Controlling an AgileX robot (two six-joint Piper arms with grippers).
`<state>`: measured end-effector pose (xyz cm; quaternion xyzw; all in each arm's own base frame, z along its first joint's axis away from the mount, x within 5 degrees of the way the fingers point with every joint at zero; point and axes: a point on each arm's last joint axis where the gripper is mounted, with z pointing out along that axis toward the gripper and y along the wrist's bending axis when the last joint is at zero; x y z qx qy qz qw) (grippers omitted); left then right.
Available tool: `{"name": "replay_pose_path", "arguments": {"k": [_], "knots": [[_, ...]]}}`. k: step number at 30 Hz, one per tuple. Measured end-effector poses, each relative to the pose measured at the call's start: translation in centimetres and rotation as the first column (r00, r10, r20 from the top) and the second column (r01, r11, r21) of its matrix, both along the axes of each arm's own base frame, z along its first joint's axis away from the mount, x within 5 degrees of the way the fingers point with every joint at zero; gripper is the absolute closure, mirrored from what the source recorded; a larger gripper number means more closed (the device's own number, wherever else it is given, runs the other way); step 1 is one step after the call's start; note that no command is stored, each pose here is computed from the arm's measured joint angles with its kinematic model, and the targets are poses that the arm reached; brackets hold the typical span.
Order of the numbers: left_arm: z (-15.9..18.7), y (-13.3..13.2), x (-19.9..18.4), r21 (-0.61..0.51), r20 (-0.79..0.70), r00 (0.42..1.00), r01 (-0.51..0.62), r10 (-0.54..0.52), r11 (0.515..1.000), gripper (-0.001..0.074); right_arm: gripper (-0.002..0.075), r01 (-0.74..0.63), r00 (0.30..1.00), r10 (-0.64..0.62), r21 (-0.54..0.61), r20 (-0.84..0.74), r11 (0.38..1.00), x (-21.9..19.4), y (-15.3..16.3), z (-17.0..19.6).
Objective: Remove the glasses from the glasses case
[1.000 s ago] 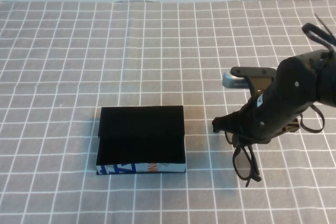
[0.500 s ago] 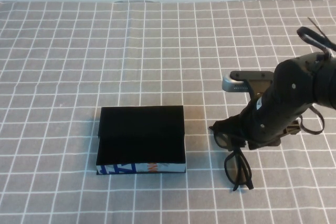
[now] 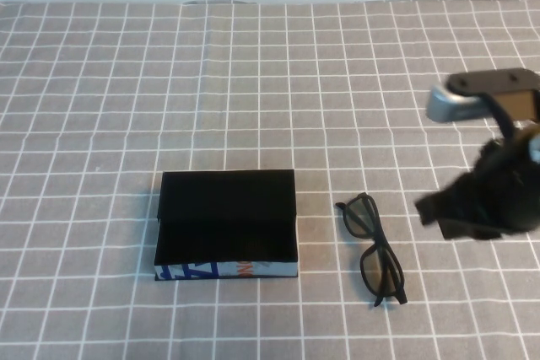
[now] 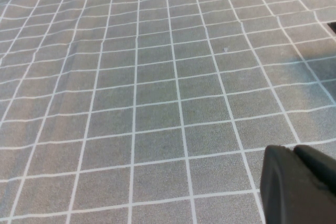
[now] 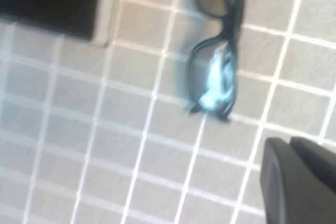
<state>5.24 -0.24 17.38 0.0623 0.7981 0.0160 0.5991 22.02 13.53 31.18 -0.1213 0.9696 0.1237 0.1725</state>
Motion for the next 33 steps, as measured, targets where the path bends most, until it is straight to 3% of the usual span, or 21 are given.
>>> {"name": "replay_pose_path", "arguments": {"k": [4, 13, 20, 24, 28, 33], "knots": [[0.0, 0.0, 0.0, 0.000, 0.000, 1.000, 0.000, 0.000, 1.000, 0.0739, 0.0741, -0.047, 0.999, 0.046, 0.053, 0.017, 0.997, -3.3, -1.3, 0.2], [0.0, 0.0, 0.0, 0.000, 0.000, 1.000, 0.000, 0.000, 1.000, 0.0739, 0.0742, -0.066, 0.993, 0.062, 0.041, 0.098, 0.997, -6.9, -3.7, -0.2], [0.0, 0.0, 0.0, 0.000, 0.000, 1.000, 0.000, 0.000, 1.000, 0.0739, 0.0742, -0.014, 0.951, -0.012, 0.082, 0.310, 0.997, -7.6, -5.6, -2.3], [0.0, 0.0, 0.0, 0.000, 0.000, 1.000, 0.000, 0.000, 1.000, 0.0739, 0.0743, 0.116, 0.848, -0.184, 0.164, 0.497, 0.980, -8.2, -8.5, -4.5], [0.0, 0.0, 0.0, 0.000, 0.000, 1.000, 0.000, 0.000, 1.000, 0.0739, 0.0743, 0.222, 0.661, -0.341, 0.260, 0.668, 0.940, -10.1, -11.2, -7.1], [0.0, 0.0, 0.0, 0.000, 0.000, 1.000, 0.000, 0.000, 1.000, 0.0739, 0.0743, 0.257, 0.469, -0.421, 0.335, 0.777, 0.906, -13.3, -12.7, -10.8]]}}
